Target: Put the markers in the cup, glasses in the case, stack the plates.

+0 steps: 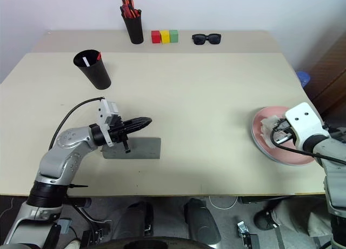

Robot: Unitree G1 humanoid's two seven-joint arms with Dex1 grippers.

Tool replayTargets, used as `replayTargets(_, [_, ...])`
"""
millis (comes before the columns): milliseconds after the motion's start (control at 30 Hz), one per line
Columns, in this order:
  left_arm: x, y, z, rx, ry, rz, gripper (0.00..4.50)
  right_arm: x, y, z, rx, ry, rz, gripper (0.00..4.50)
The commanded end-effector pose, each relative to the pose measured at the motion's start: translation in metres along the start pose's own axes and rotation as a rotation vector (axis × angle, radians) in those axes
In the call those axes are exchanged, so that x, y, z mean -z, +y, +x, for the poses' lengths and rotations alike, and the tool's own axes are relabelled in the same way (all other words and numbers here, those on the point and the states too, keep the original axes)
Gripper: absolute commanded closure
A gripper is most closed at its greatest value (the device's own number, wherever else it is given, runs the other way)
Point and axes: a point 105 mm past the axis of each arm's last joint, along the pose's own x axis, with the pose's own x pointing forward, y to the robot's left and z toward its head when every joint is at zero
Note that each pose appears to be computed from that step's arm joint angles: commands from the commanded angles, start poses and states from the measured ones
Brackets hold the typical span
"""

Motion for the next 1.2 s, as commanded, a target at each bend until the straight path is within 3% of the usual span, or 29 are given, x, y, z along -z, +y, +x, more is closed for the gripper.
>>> replayTargets(33, [-0.010, -0.005, 0.001, 0.017, -0.027, 0.038, 4.50, -0.012, -0.011, -0.005, 0.040, -0.046, -0.039, 3.62])
replayTargets(133, [-0.011, -0.001, 0.001, -0.006, -0.030, 0.051, 4.50, -0.032, -0.010, -0.001, 0.075, -0.132, -0.043, 2.22])
replayTargets(300, [-0.011, 0.025, -0.008, -0.176, -0.002, 0.104, 4.50, -0.074, 0.015, 0.011, -0.039, -0.327, 0.030, 2.22])
replayTargets(400, [-0.013, 0.051, -0.030, -0.359, 0.009, 0.160, 4.50, -0.097, 0.045, 0.017, -0.187, -0.426, 0.088, 2.22])
replayTargets(500, [-0.021, 0.067, -0.056, -0.498, -0.019, 0.165, 4.50, -0.104, 0.065, 0.025, -0.283, -0.450, 0.085, 2.22])
replayTargets(833, [-0.014, 0.059, -0.123, -0.698, 0.081, 0.191, 4.50, -0.114, 0.085, 0.034, -0.525, -0.505, 0.142, 2.22])
replayTargets(1200, [-0.007, 0.044, -0.138, -0.767, 0.127, 0.167, 4.50, -0.110, 0.087, 0.053, -0.582, -0.485, 0.095, 2.22])
